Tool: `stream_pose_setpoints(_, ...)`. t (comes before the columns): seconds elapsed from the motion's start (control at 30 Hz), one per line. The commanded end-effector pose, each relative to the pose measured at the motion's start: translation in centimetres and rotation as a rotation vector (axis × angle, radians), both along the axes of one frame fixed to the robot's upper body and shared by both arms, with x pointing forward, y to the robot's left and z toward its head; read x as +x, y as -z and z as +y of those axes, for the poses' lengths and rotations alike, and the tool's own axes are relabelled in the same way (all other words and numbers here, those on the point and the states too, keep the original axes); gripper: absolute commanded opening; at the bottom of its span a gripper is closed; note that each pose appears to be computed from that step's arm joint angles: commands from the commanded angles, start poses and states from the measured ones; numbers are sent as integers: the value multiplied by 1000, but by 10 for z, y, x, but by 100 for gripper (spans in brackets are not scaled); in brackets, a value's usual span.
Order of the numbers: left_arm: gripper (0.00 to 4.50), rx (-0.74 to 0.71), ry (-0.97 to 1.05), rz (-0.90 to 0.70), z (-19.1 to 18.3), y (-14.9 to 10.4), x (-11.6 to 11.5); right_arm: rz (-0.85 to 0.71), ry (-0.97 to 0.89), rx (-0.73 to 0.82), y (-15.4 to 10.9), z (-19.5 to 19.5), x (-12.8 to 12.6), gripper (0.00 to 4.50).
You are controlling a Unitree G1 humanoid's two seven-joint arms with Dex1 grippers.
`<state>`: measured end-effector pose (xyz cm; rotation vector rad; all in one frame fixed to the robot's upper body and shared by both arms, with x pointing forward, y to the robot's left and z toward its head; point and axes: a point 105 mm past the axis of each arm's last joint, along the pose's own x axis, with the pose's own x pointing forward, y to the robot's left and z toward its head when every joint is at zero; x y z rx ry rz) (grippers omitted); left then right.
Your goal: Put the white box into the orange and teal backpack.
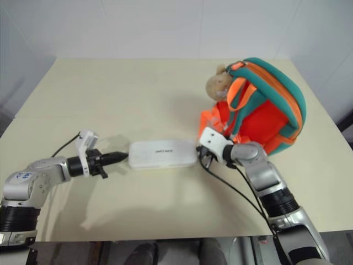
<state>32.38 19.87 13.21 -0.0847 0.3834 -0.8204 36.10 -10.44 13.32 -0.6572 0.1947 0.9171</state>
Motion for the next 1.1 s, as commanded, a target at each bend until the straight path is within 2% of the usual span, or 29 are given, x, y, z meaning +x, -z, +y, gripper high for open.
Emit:
stream_pose_setpoints(0.03,0,15,27,-32,-5,-4,1,-24,-34,16,-7,9,-5,12)
stream_pose_setpoints(0.3,0,22,57,-34,-15,-2,2,-24,-66,19,-9,16,-10,12)
stream_pose_setpoints(0.47,0,26,101,-33,-25,-3,-5,-23,-105,11,-13,20,-17,12)
stream_pose_setpoints(0.73,0,51,127,-3,-25,1,-20,50,-208,21,-11,32,-42,12)
stream_pose_setpoints(1.1,0,72,136,35,-24,6,-39,107,-248,-3,-8,29,-61,12)
